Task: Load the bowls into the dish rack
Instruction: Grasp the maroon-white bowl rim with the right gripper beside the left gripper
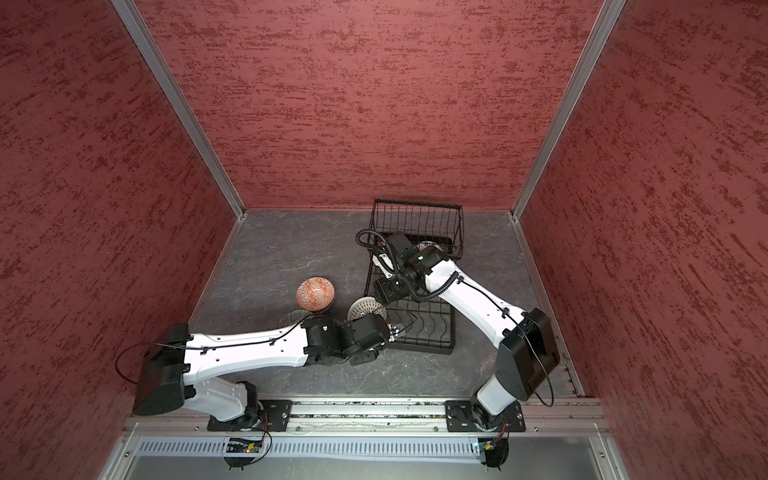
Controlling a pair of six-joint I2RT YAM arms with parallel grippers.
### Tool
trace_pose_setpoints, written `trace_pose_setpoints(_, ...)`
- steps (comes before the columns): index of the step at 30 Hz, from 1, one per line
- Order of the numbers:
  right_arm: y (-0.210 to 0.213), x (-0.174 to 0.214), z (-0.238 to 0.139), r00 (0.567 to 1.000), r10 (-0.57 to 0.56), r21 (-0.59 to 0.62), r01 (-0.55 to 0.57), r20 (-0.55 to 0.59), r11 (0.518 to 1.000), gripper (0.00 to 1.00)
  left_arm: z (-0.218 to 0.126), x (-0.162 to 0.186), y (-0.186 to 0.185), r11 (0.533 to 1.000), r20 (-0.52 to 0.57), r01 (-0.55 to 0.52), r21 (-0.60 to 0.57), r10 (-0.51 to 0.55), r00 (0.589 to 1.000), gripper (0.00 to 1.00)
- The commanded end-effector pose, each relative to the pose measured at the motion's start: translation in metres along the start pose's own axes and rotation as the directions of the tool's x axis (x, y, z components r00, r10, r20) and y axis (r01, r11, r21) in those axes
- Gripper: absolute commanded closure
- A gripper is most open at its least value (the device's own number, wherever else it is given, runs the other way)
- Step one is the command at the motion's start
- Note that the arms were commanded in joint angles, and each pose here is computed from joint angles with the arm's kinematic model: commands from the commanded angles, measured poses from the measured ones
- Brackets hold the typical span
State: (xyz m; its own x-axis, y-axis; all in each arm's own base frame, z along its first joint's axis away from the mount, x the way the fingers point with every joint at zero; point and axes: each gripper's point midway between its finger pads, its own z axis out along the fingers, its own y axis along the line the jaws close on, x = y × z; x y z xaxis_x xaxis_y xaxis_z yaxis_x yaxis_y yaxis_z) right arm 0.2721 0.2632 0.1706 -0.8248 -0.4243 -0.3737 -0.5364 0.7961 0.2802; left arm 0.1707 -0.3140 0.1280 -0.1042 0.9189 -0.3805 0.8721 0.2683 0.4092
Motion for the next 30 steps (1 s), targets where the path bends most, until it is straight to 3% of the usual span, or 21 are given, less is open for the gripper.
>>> trace_pose_setpoints(1,-0.001,0.003,0.006,1.0,-0.016,0.013,0.016,-0.019,1.0,0.38,-0.008,-0.016,0.012,1.0,0.048,0.008,-0.023,-0.007,0.999,1.0)
trace_pose_setpoints(12,-0.012,0.006,0.023,0.999,-0.002,0.054,0.004,-0.047,0.999,0.44,-0.013,-0.02,0.017,0.999,0.066,0.011,-0.034,-0.009,0.998,1.0)
trace_pose_setpoints(21,-0.016,0.006,0.026,0.999,-0.004,0.071,0.008,-0.051,0.997,0.62,-0.011,-0.021,0.015,1.0,0.06,0.008,-0.028,-0.007,0.998,1.0)
trace_pose_setpoints(30,-0.016,0.006,0.029,0.998,-0.007,0.073,0.012,-0.059,0.997,0.69,-0.01,-0.02,0.016,0.999,0.056,0.013,-0.033,-0.011,0.998,1.0)
